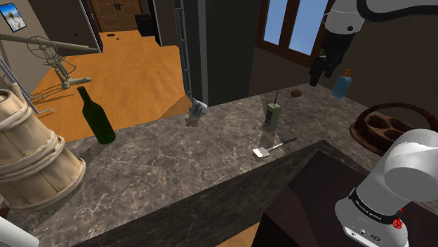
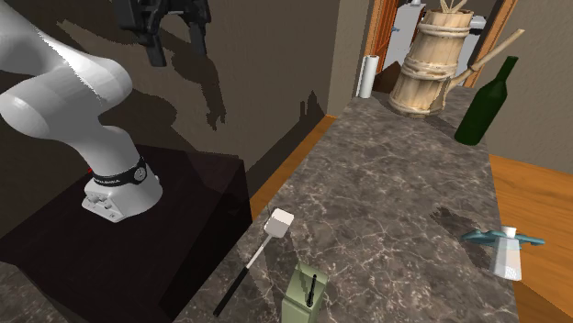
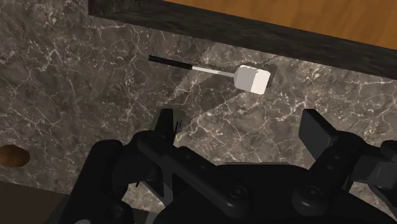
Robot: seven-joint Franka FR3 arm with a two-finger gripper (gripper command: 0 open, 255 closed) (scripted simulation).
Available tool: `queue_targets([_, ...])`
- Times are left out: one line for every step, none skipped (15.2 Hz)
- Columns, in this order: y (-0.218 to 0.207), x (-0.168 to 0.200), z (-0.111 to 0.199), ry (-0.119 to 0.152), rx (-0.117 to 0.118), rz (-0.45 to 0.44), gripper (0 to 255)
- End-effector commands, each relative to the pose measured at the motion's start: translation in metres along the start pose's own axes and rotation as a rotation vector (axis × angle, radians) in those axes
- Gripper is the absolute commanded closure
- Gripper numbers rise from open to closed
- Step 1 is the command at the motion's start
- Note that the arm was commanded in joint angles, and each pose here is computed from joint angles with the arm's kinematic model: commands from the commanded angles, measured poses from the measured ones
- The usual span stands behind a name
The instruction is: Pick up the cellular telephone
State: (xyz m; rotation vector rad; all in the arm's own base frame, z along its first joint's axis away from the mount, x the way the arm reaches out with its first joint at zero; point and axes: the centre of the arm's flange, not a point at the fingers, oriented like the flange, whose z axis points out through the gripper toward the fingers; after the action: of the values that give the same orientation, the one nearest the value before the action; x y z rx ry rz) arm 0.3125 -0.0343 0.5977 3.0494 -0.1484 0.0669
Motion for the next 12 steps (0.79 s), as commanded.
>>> queue_targets([0.0,0.0,0.0,0.0,0.0,0.0,0])
queue_targets([0.008,0.006,0.009,0.001,0.005,-0.033,0])
queue_targets([0.017,0.012,0.018,0.002,0.011,-0.065,0])
queue_targets([0.024,0.018,0.027,0.003,0.016,-0.098,0])
queue_targets([0.032,0.024,0.037,0.005,0.021,-0.131,0])
queue_targets([0.04,0.031,0.046,0.006,0.027,-0.163,0])
queue_targets([0.047,0.038,0.055,0.007,0.032,-0.196,0])
queue_targets([0.053,0.045,0.065,0.008,0.037,-0.228,0])
queue_targets([0.06,0.053,0.074,0.009,0.043,-0.261,0])
queue_targets([0.066,0.06,0.083,0.01,0.048,-0.294,0])
queue_targets([0.072,0.068,0.093,0.012,0.053,-0.326,0])
queue_targets([0.078,0.076,0.102,0.013,0.059,-0.359,0])
